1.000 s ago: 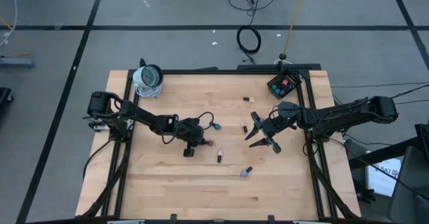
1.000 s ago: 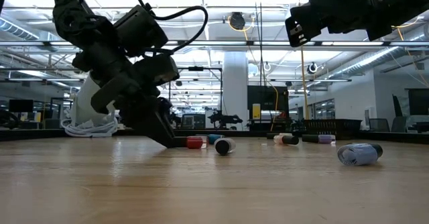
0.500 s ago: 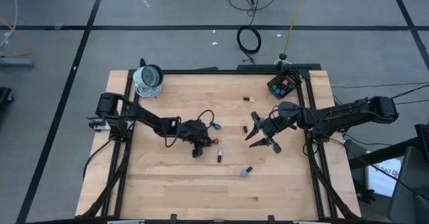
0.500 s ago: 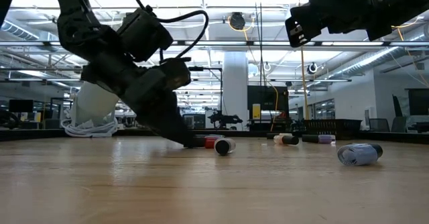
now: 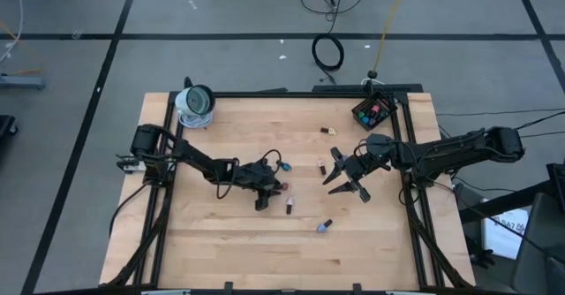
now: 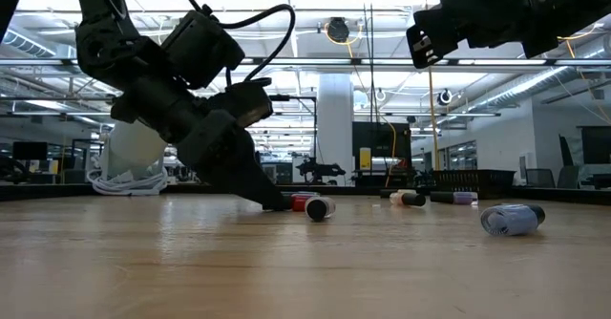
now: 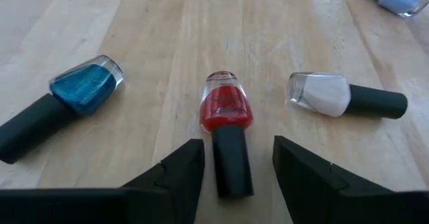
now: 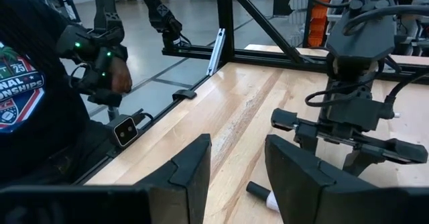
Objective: Pick & Place Nail Polish
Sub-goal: Put the red nail polish into the black bin
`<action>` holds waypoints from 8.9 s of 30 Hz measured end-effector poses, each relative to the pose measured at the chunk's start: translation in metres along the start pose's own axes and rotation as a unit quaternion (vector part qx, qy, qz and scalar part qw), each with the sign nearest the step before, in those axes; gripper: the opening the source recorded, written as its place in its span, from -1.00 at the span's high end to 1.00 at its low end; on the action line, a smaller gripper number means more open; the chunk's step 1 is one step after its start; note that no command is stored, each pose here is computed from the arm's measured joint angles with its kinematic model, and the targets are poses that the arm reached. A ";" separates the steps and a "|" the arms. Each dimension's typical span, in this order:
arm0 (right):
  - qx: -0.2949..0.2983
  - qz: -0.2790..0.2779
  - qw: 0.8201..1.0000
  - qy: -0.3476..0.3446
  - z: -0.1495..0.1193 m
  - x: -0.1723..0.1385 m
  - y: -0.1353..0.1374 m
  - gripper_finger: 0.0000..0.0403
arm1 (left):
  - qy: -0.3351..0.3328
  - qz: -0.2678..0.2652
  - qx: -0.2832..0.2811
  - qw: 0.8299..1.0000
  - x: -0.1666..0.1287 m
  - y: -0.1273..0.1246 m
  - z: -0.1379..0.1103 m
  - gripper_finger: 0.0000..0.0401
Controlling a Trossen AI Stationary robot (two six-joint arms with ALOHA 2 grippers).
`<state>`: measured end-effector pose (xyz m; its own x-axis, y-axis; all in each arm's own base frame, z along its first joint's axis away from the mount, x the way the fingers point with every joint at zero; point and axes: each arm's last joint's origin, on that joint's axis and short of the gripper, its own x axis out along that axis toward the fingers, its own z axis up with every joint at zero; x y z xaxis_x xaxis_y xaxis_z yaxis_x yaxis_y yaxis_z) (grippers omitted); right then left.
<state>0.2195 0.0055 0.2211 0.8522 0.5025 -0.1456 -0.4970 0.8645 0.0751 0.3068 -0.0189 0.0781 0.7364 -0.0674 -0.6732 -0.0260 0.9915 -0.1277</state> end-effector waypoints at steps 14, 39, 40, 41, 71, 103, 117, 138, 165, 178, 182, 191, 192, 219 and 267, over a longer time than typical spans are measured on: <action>0.004 0.000 1.000 0.000 0.000 0.000 0.000 0.36 | 0.017 0.091 -0.001 0.996 -0.001 0.006 -0.005 0.81; 0.056 -0.218 0.974 0.021 -0.006 -0.003 -0.012 0.36 | -0.037 0.274 0.248 0.928 -0.077 -0.038 0.036 0.81; 0.056 -0.219 0.974 0.021 -0.006 -0.003 -0.012 0.35 | -0.036 0.275 0.248 0.928 -0.082 -0.039 0.036 0.81; 0.056 -0.220 0.974 0.021 -0.006 -0.003 -0.012 0.36 | -0.042 0.282 0.245 0.927 -0.087 -0.040 0.038 0.81; 0.056 -0.220 0.973 0.032 -0.008 -0.003 -0.012 0.35 | -0.451 -0.338 0.102 0.820 -0.216 -0.075 0.048 0.81; 0.056 -0.220 0.973 0.033 -0.008 -0.003 -0.012 0.36 | -0.108 -0.270 0.003 0.957 -0.170 -0.118 0.068 0.81; 0.064 -0.220 0.973 0.029 -0.008 -0.003 -0.012 0.36 | 0.126 0.040 -0.063 0.989 -0.120 -0.063 0.031 0.81; 0.192 -0.270 0.944 0.007 -0.031 0.008 -0.046 0.36 | 0.155 0.389 0.311 0.853 -0.109 -0.032 0.066 0.81; 0.171 -0.188 0.954 -0.160 -0.024 0.062 -0.081 -0.35 | 0.002 0.426 0.411 0.806 -0.113 -0.079 0.106 0.81; 0.168 -0.146 0.958 -0.184 0.000 0.074 -0.083 -0.30 | -0.021 0.418 0.415 0.808 -0.115 -0.088 0.108 0.81; 0.157 -0.137 0.961 -0.181 0.008 0.082 -0.081 -0.30 | -0.029 0.398 0.419 0.816 -0.114 -0.087 0.109 0.81; 0.147 -0.140 0.966 -0.159 0.015 0.091 -0.081 -0.29 | -0.048 0.392 0.440 0.807 -0.114 -0.085 0.118 0.81; 0.147 -0.141 0.966 -0.158 0.014 0.091 -0.081 -0.29 | -0.052 0.389 0.439 0.808 -0.114 -0.084 0.119 0.81; 0.147 -0.147 0.969 -0.131 0.009 0.091 -0.082 -0.08 | -0.055 0.420 0.460 0.780 -0.089 -0.077 0.125 0.81; 0.146 -0.147 0.970 -0.129 0.009 0.091 -0.082 0.37 | -0.072 0.386 0.444 0.805 -0.088 -0.088 0.118 0.81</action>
<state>0.3395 -0.0193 0.2100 0.9814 0.1863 0.0463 -0.1906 0.9170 0.3503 0.3245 -0.0866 0.2344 0.8049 0.5576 -0.2030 -0.0661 0.4242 0.9032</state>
